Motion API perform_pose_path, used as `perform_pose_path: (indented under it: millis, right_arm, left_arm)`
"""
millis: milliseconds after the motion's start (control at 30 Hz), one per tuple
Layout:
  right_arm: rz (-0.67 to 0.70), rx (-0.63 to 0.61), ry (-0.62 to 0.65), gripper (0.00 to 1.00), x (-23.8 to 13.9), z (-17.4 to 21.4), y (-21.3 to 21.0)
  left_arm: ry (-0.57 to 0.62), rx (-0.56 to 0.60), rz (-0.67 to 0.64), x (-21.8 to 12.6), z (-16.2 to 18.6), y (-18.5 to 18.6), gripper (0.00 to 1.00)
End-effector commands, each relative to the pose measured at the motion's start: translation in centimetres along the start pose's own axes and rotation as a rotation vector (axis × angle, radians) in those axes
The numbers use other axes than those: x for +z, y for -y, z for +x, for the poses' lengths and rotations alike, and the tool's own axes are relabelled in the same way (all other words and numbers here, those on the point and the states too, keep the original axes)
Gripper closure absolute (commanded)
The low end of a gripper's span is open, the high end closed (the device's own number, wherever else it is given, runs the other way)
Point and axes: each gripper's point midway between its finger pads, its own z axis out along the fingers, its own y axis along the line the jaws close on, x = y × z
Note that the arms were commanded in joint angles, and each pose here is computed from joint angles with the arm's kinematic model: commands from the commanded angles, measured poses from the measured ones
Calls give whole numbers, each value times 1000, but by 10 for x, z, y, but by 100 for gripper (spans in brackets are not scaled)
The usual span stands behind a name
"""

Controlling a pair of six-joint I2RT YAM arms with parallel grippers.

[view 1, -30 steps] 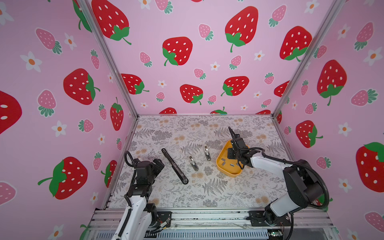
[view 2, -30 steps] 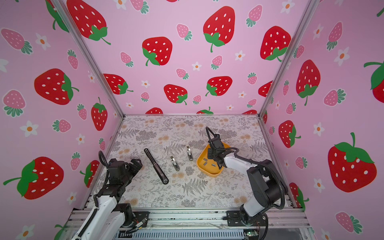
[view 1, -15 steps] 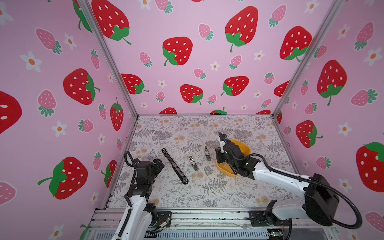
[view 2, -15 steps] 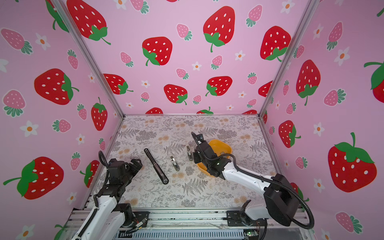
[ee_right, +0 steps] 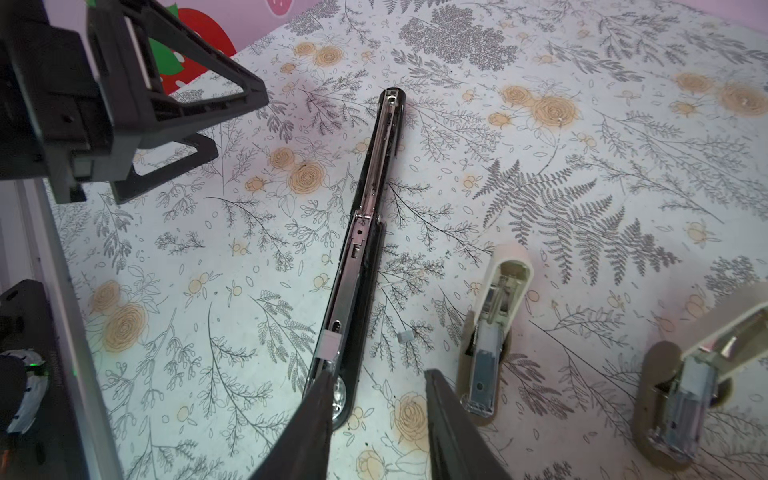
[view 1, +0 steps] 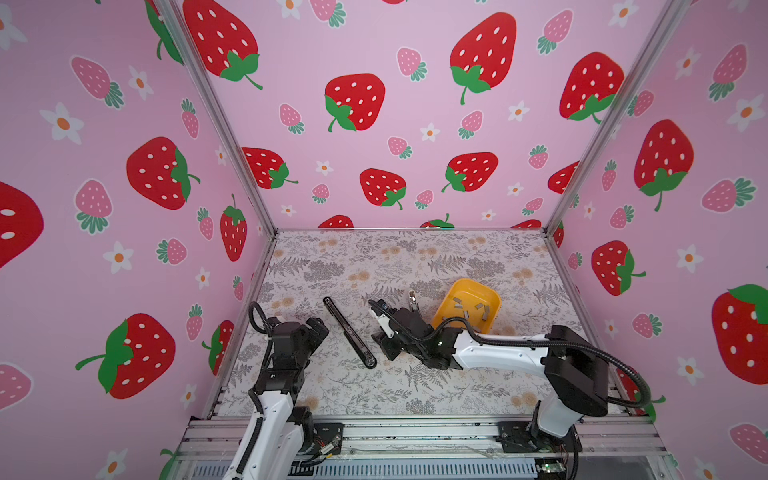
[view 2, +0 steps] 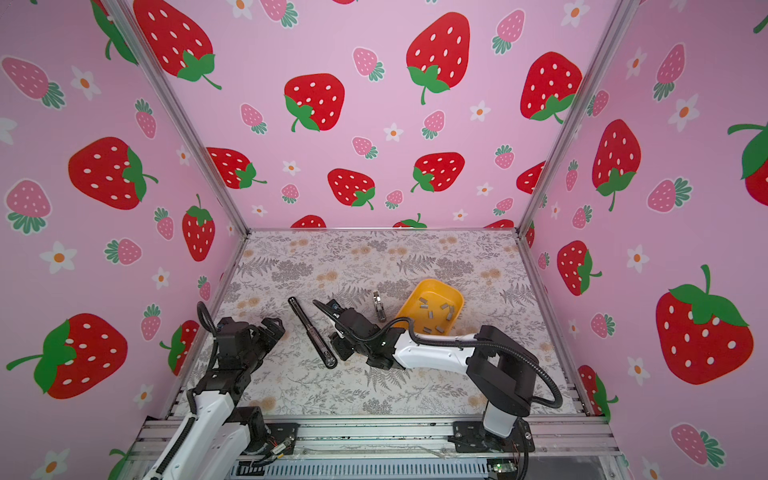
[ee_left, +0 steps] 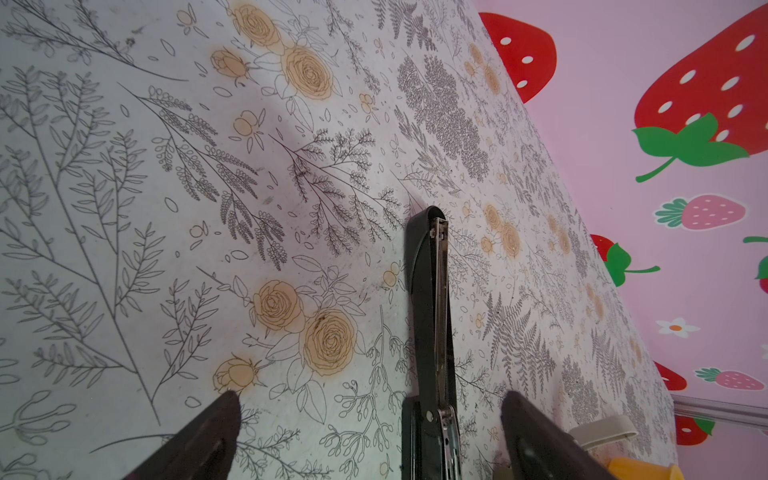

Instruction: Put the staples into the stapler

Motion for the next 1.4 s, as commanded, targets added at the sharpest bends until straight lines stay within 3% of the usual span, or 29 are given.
perform_pose_path:
  millis: [0, 267, 633, 1000, 1367]
  right_arm:
    - [-44, -39, -13, 61, 11, -3, -17]
    - [-60, -109, -103, 63, 41, 16, -39]
    - [13, -109, -176, 63, 61, 44, -28]
    - [48, -108, -200, 77, 70, 53, -23]
    - [44, -90, -153, 87, 63, 37, -24]
  left_arm:
    - [31, -1, -2, -4, -10, 5, 1]
    - [32, -1, -4, -4, -11, 4, 1]
    - [30, -3, -8, -4, -10, 3, 1]
    - [33, -2, -7, -4, -11, 3, 1]
    - [32, -2, -5, -5, -10, 4, 1]
